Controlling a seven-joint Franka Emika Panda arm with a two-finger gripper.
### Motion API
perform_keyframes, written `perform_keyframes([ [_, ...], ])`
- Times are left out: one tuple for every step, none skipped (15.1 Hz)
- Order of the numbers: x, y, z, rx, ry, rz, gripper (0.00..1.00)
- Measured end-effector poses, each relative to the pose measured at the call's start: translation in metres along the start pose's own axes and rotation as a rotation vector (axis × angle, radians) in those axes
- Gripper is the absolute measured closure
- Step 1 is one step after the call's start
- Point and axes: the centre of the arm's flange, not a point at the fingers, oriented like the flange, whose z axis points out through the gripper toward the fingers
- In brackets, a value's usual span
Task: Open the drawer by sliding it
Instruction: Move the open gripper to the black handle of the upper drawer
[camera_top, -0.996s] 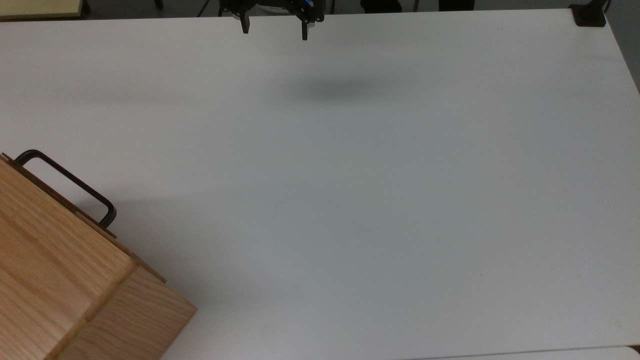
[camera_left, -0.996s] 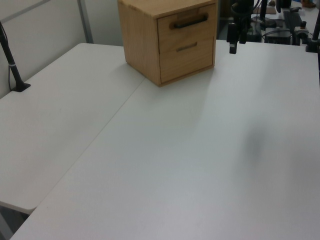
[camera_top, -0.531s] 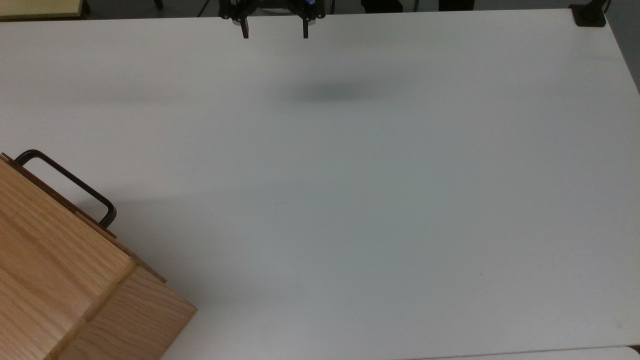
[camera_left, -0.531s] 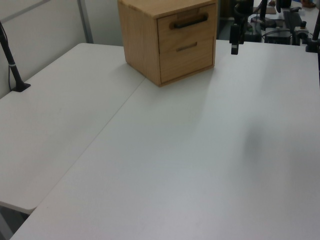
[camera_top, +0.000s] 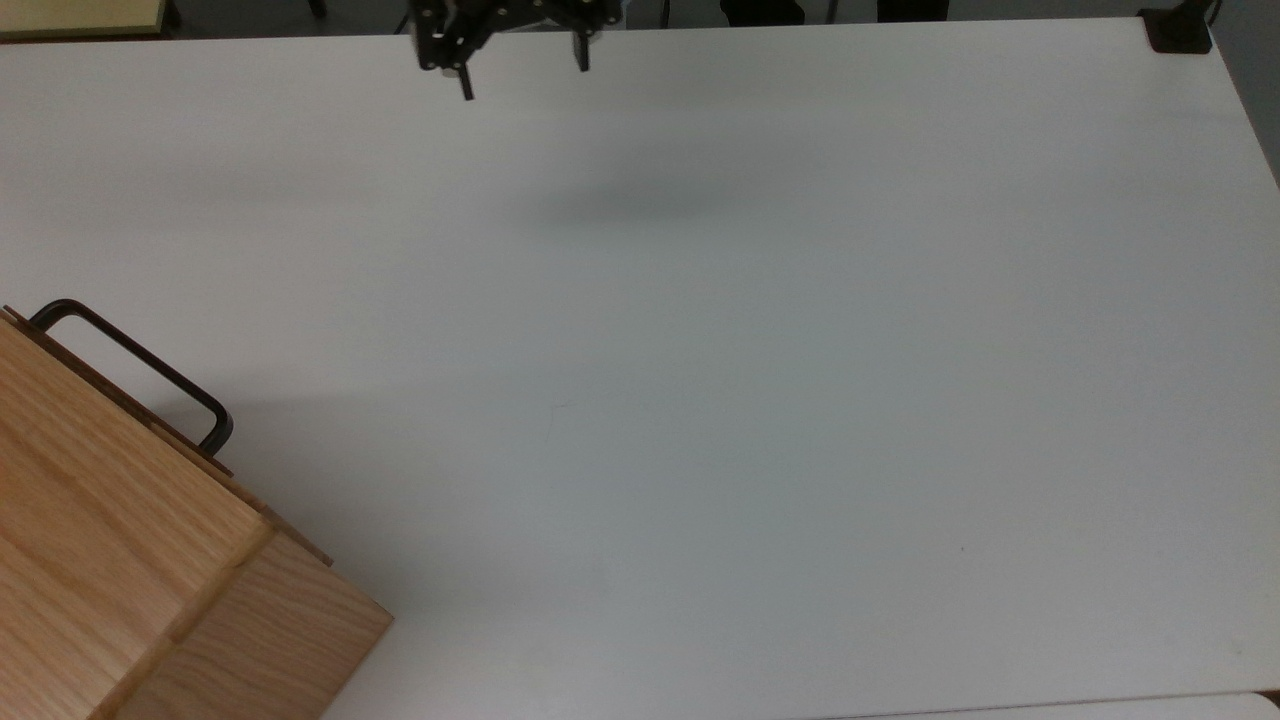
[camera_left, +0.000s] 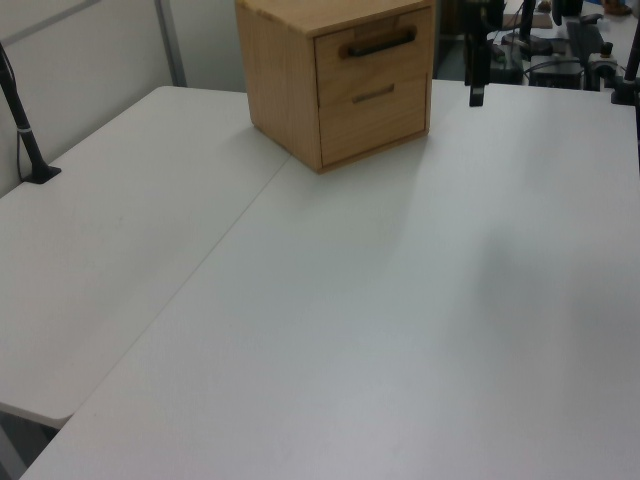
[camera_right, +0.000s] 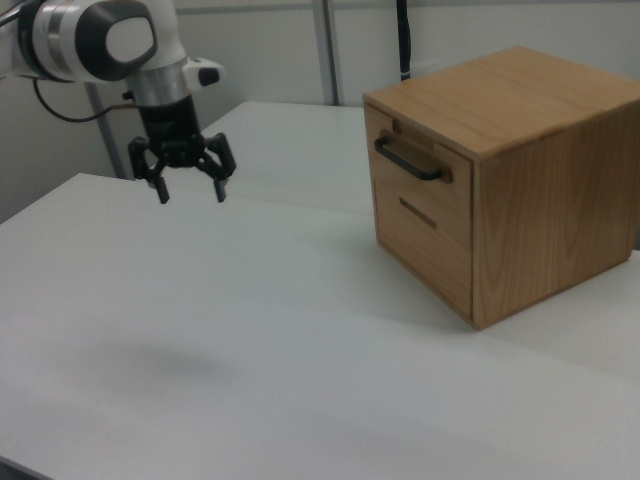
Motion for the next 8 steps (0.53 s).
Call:
perform_keyframes([
  [-0.001, 0.012, -0.006, -0.017, 0.018, -0.026, 0.0],
  [-0.002, 0.025, -0.013, -0.042, 0.045, -0.046, 0.0],
  [-0.001, 0.038, -0.017, -0.07, 0.077, -0.062, 0.0],
  [0.002, 0.05, -0.02, -0.102, 0.112, -0.073, 0.0],
  [0.007, 0.06, -0.02, -0.142, 0.145, -0.084, 0.0],
  [0.012, 0.067, -0.018, -0.181, 0.166, -0.093, 0.0],
  [0.02, 0.073, -0.013, -0.224, 0.181, -0.104, 0.0],
  [0.028, 0.079, -0.006, -0.264, 0.192, -0.117, 0.0],
])
